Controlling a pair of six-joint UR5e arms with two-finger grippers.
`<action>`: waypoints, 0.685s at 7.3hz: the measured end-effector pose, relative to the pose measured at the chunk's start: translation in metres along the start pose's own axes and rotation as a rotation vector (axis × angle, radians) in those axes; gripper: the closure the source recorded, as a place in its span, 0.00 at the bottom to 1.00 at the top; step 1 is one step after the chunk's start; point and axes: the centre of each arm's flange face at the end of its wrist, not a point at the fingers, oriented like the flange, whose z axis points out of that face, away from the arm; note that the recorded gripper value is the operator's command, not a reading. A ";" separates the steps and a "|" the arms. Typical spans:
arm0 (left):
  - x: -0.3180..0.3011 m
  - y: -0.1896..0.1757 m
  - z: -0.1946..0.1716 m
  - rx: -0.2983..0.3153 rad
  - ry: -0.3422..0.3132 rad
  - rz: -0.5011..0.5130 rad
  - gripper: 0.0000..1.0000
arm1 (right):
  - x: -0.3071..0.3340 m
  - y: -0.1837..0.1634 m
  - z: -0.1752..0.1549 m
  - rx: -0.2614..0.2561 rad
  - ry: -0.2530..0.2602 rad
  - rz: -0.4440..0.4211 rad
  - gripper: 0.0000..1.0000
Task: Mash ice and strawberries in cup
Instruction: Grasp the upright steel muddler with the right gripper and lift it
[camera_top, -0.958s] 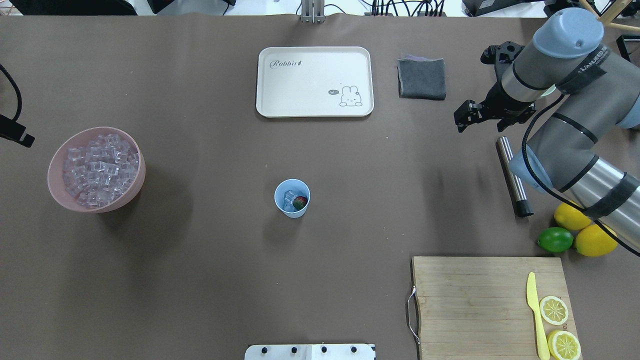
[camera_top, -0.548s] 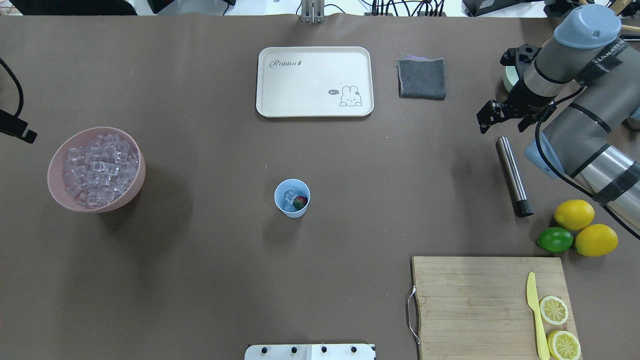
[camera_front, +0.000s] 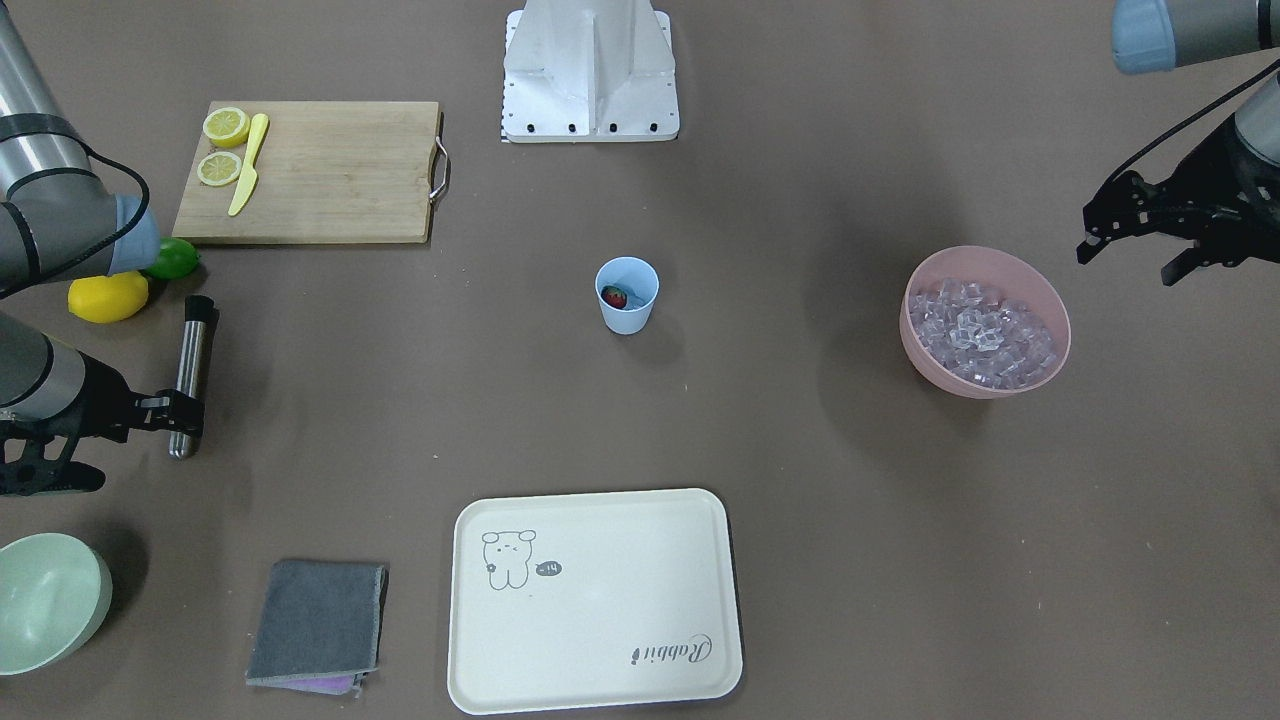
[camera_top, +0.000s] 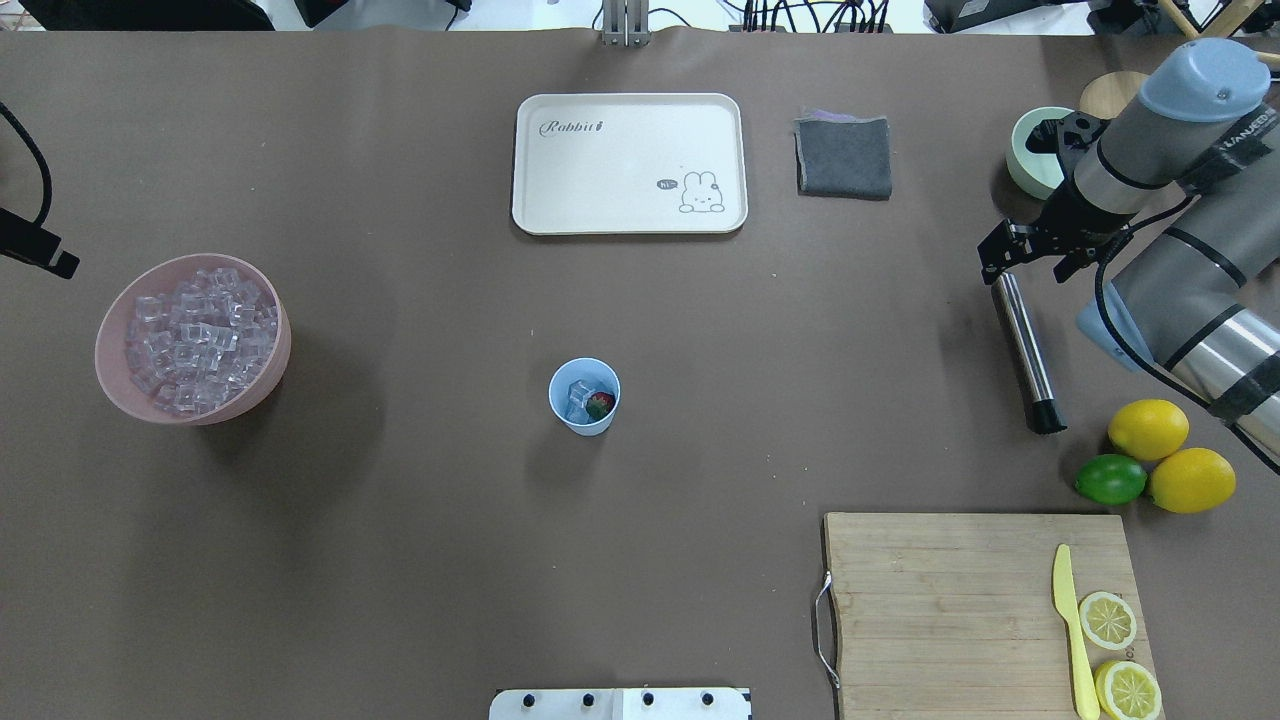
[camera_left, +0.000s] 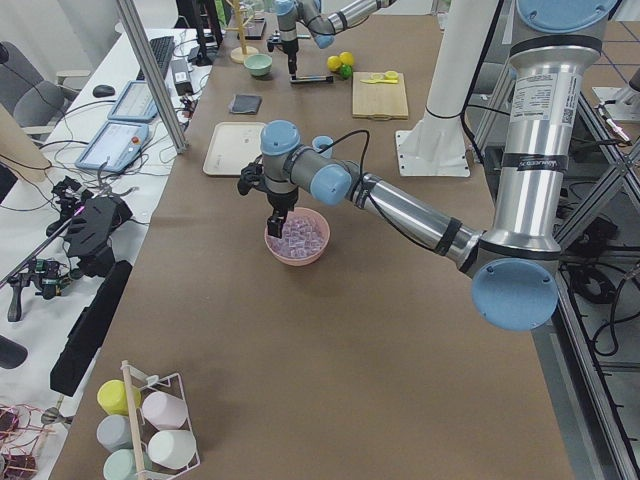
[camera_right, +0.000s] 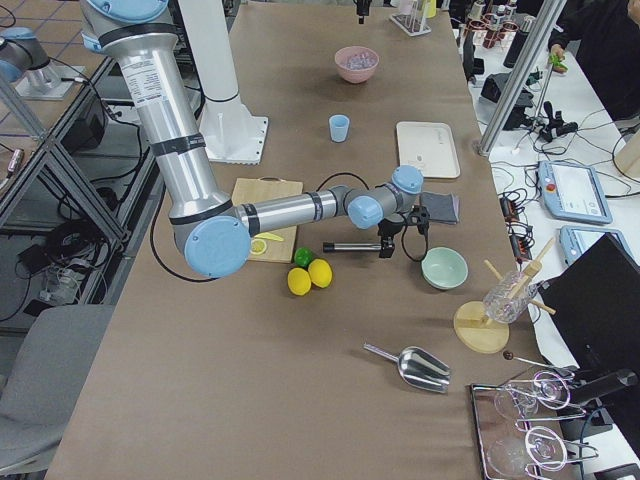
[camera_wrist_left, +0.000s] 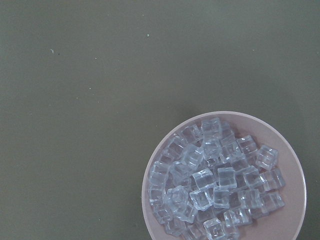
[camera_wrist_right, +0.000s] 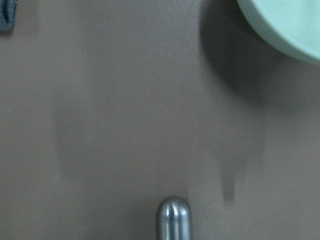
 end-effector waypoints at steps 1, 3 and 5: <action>0.001 0.000 -0.001 0.003 0.001 0.003 0.04 | 0.001 0.001 0.002 0.000 -0.002 0.008 0.30; 0.002 0.000 -0.002 0.005 0.001 0.004 0.04 | -0.007 0.003 0.006 -0.004 -0.004 0.021 0.29; 0.003 0.000 -0.004 0.008 0.000 0.005 0.04 | -0.012 0.005 0.010 -0.010 -0.004 0.018 0.41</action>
